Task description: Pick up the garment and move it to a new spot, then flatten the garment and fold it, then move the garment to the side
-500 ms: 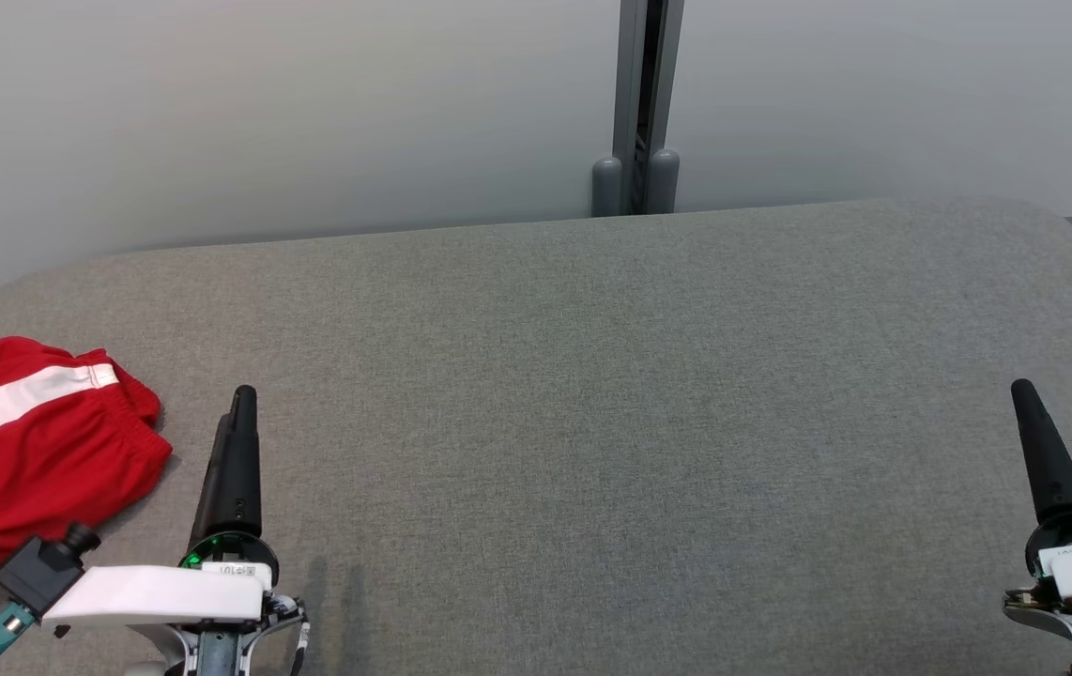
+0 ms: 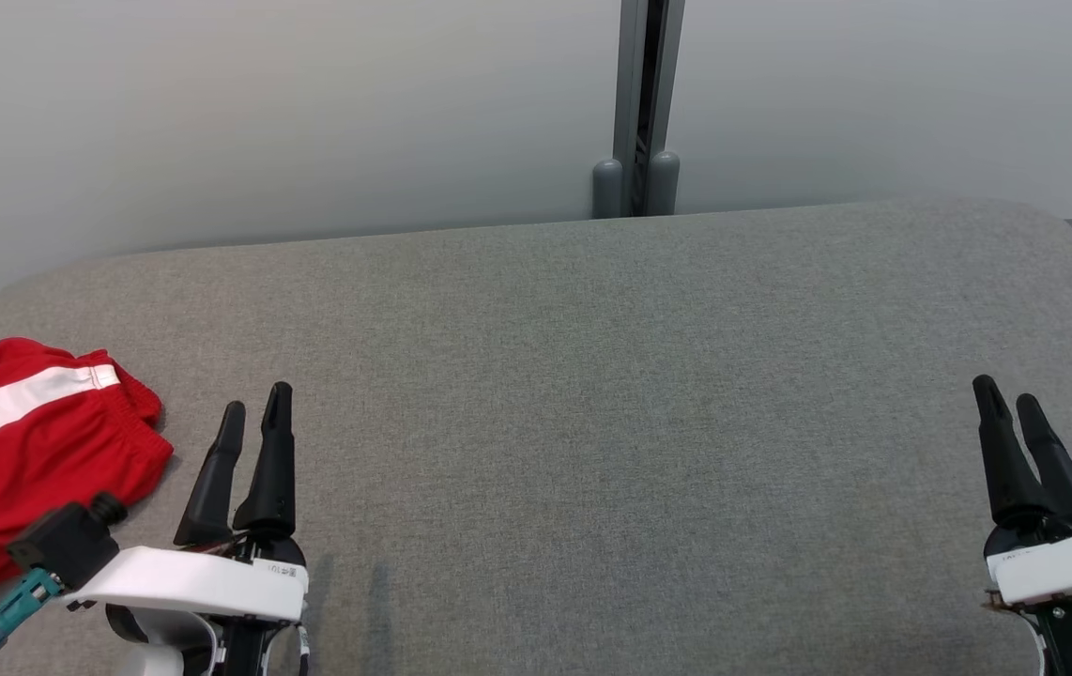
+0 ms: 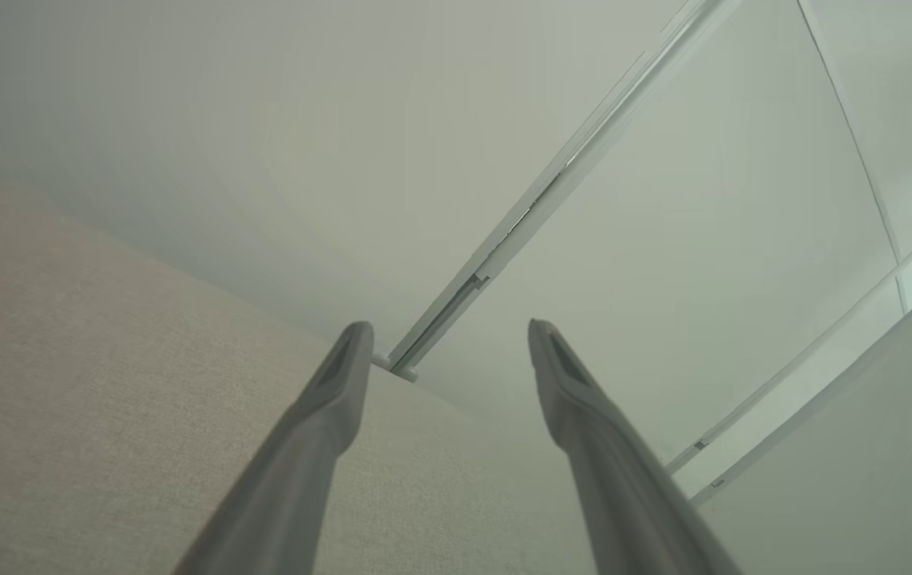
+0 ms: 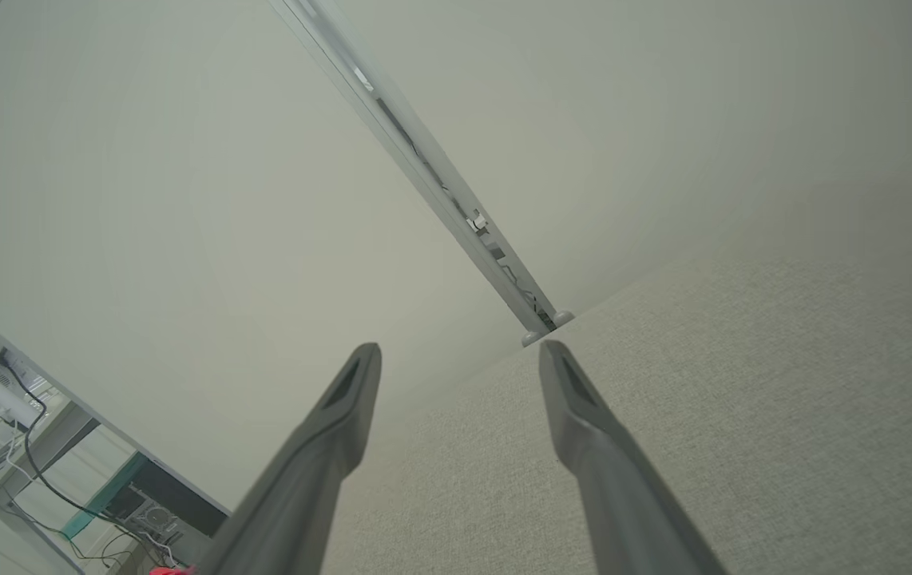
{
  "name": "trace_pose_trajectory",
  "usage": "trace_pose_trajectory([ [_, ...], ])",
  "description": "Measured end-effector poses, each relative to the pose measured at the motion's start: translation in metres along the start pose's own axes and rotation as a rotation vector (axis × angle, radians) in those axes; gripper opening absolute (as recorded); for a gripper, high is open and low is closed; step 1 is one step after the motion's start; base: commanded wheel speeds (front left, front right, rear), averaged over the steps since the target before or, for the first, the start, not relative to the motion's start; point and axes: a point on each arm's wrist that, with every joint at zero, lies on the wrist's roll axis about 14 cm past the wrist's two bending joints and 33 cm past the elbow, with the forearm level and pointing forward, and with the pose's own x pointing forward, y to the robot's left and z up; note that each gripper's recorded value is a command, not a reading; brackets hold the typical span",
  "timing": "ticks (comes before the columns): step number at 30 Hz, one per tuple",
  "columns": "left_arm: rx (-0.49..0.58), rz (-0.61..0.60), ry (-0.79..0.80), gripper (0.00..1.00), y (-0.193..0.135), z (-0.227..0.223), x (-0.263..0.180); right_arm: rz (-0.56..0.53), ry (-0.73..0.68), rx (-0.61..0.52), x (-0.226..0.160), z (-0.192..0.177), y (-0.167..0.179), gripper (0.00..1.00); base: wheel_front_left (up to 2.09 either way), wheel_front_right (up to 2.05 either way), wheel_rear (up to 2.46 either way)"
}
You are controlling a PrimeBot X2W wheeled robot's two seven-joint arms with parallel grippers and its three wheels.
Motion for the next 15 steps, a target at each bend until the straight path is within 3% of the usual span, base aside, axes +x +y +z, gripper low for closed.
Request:
trace_pose_trajectory([
  [15, 0.245, 0.012, 0.025, 1.0, 0.0045, -0.0031, 0.0002, 0.02, 0.009, -0.221, 0.0024, -0.0059, 0.003, 1.0, 0.0, 0.0, 0.0],
])
